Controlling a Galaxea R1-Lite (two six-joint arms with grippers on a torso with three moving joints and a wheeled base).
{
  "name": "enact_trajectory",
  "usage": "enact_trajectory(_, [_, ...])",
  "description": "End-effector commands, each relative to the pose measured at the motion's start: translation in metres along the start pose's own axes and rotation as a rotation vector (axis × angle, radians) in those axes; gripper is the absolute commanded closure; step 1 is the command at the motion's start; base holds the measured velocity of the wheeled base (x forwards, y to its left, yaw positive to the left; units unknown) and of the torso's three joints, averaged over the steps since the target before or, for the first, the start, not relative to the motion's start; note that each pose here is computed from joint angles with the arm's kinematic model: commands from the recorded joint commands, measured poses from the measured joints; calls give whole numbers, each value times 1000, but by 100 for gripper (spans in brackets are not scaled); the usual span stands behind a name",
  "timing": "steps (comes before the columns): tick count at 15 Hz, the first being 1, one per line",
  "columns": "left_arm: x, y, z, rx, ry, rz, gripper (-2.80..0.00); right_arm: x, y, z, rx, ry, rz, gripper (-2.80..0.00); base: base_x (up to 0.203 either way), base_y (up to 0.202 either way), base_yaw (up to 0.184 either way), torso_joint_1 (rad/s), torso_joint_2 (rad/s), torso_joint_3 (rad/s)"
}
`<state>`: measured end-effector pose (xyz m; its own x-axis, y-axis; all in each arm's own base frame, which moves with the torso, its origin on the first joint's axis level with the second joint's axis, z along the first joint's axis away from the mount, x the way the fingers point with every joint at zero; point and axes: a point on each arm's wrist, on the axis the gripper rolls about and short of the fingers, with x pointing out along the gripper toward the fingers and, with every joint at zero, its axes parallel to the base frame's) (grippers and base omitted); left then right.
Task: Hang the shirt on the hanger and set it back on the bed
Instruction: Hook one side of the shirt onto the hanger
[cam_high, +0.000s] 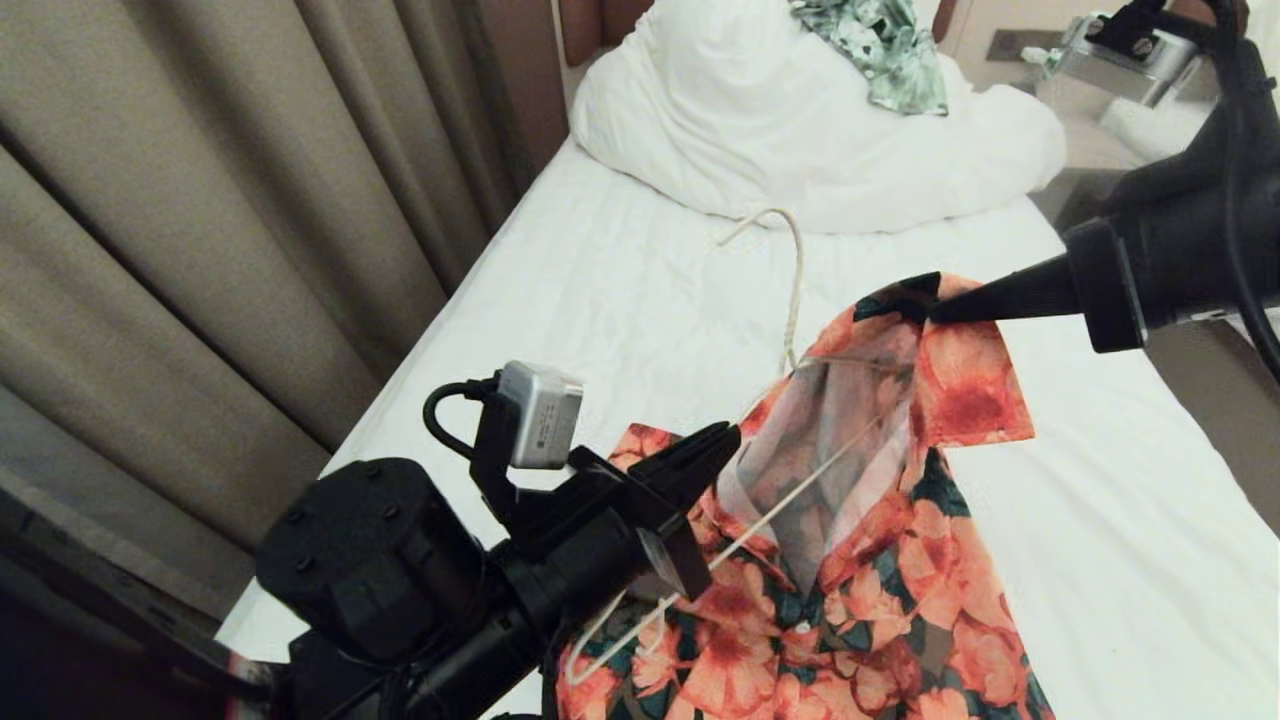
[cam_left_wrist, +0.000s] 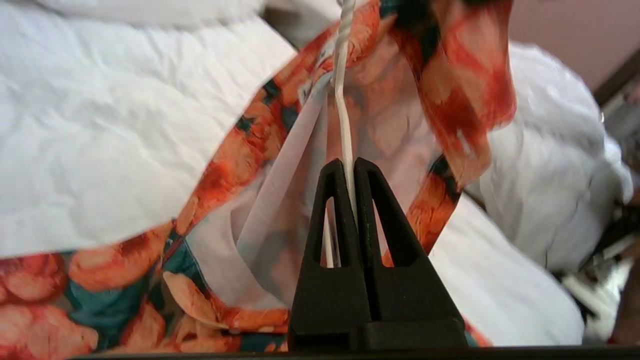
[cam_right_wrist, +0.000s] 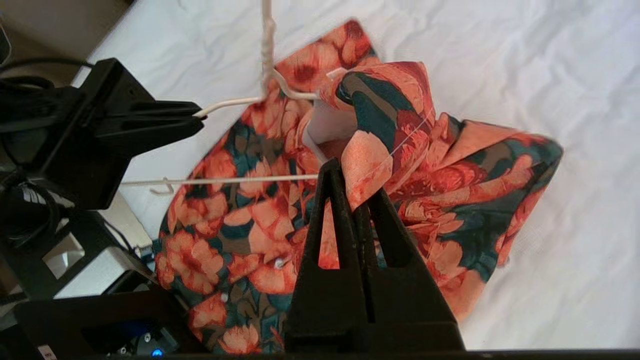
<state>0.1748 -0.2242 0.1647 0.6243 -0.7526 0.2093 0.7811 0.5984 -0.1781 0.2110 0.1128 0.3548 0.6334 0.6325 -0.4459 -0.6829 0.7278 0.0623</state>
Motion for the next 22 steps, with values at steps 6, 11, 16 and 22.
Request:
enact_trajectory(6, [-6, -12, 38, -23, -145, -18, 0, -26, 5, 38, -64, -176, 8, 0, 0, 0, 0, 0, 0, 0])
enact_trajectory(11, [-21, -23, 66, -38, -238, -60, 0, -9, 10, 53, -96, -240, 45, 0, 0, 0, 0, 0, 0, 0])
enact_trajectory(16, [-24, -29, 67, -85, -238, -91, 0, -9, 24, 56, -121, -261, 97, 0, 0, 0, 0, 0, 0, 0])
enact_trajectory(22, [-25, -29, 71, -96, -251, -94, 0, -28, 61, 47, -156, -217, 233, 0, 0, 0, 0, 0, 0, 0])
